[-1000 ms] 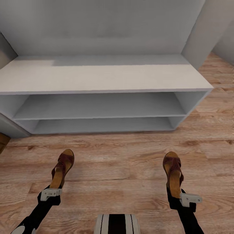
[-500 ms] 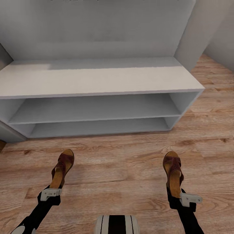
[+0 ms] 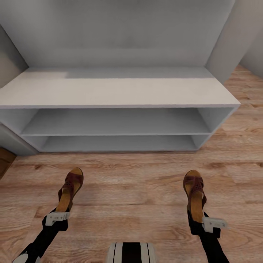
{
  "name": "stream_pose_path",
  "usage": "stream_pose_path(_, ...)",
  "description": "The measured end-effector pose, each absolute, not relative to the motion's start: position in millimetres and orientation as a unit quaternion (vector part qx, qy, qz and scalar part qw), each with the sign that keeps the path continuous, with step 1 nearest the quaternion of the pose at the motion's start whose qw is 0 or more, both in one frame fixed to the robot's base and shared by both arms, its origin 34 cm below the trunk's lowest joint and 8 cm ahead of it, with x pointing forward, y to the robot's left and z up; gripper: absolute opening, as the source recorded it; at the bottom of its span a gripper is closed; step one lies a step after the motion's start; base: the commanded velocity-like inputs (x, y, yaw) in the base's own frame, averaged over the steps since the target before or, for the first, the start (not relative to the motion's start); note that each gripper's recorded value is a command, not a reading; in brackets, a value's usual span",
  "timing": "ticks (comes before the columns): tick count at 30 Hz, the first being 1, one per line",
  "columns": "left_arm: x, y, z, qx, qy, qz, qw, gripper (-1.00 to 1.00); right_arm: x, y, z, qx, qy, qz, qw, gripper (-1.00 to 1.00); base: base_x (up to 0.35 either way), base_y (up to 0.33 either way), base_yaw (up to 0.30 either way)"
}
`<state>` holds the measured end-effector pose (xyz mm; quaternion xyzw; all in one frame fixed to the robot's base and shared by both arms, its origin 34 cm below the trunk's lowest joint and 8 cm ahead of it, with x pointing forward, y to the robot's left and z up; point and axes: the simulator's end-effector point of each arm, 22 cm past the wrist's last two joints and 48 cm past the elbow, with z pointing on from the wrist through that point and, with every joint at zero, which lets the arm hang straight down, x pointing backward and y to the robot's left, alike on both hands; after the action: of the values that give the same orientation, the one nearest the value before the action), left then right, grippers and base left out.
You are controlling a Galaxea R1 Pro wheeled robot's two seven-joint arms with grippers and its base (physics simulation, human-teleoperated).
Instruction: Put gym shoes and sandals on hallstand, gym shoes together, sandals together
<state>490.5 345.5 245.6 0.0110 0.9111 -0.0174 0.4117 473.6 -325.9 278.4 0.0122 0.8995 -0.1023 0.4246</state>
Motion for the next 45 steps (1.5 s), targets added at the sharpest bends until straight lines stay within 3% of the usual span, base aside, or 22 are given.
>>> stream_pose_path(13,493,345,249,0.011,0.909,-0.017,0.416,-1.00,476,-326,282,0.013,0.897,-0.102,0.429,-1.00,0.000,0.000,0.163)
stream_pose_path(45,504,346,267,0.011,0.900,-0.017,0.436,-1.00,484,-326,299,0.016,0.888,-0.101,0.448,-1.00,0.000,0.000,0.011)
